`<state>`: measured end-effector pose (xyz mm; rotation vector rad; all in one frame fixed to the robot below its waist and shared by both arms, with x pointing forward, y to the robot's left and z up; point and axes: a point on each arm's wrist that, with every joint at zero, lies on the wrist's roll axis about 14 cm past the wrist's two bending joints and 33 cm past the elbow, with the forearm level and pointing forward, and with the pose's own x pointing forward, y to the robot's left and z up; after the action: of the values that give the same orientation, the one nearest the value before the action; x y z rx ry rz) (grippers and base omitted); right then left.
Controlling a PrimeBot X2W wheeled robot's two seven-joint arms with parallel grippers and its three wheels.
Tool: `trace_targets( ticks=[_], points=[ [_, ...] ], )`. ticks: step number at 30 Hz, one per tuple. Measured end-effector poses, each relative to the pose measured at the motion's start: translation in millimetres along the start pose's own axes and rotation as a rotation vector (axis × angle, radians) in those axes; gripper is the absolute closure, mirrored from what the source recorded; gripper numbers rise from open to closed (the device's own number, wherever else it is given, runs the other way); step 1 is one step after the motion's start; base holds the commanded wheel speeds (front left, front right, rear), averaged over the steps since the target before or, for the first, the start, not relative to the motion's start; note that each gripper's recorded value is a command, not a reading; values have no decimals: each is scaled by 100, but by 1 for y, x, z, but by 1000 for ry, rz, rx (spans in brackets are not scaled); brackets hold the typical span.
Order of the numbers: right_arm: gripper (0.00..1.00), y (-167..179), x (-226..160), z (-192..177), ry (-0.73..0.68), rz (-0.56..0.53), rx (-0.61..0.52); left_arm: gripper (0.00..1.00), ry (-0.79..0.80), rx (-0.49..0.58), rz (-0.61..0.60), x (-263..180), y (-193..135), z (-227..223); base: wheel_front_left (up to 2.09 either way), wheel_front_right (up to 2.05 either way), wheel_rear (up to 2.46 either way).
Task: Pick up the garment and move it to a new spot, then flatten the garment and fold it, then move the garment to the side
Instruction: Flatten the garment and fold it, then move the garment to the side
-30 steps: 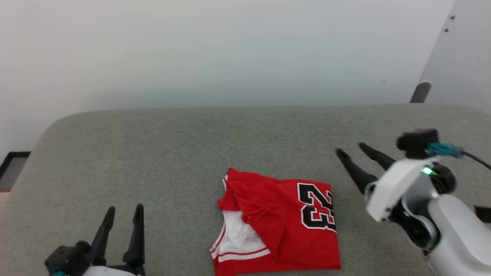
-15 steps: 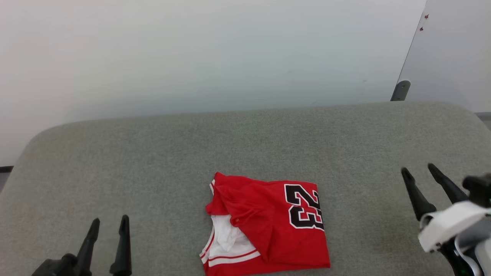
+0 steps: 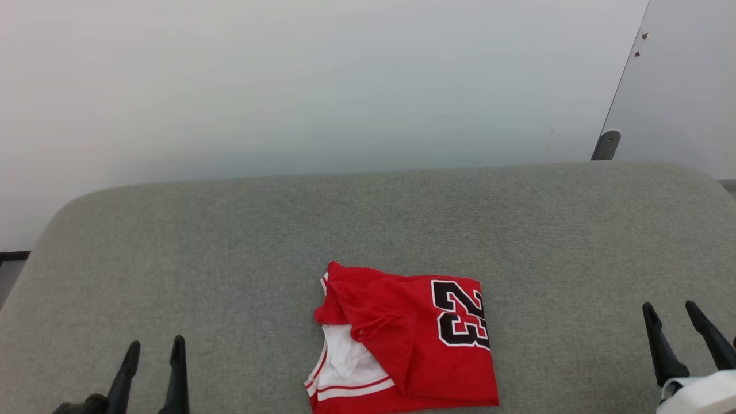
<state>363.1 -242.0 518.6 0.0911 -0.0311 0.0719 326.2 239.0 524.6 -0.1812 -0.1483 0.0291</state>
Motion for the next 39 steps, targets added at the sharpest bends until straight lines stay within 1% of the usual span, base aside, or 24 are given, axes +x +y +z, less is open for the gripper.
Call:
trace_targets(
  ticks=[7, 22, 34, 39],
  points=[
    [0, 0, -16, -10, 5, -23, 8, 0, -5, 12, 4, -2, 2, 2, 0, 0, 0],
    [0, 8, -34, -25, 26, -43, 35, 0, -17, 7, 15, -7, 3, 5, 0, 0, 0],
    [0, 12, -30, -28, 42, -33, 37, 0, 2, 16, -6, -9, -1, 0, 0, 0, 0],
    [0, 25, -21, -34, 81, 9, 37, 0, -4, 41, 17, -10, 10, 4, 0, 0, 0]
  ],
)
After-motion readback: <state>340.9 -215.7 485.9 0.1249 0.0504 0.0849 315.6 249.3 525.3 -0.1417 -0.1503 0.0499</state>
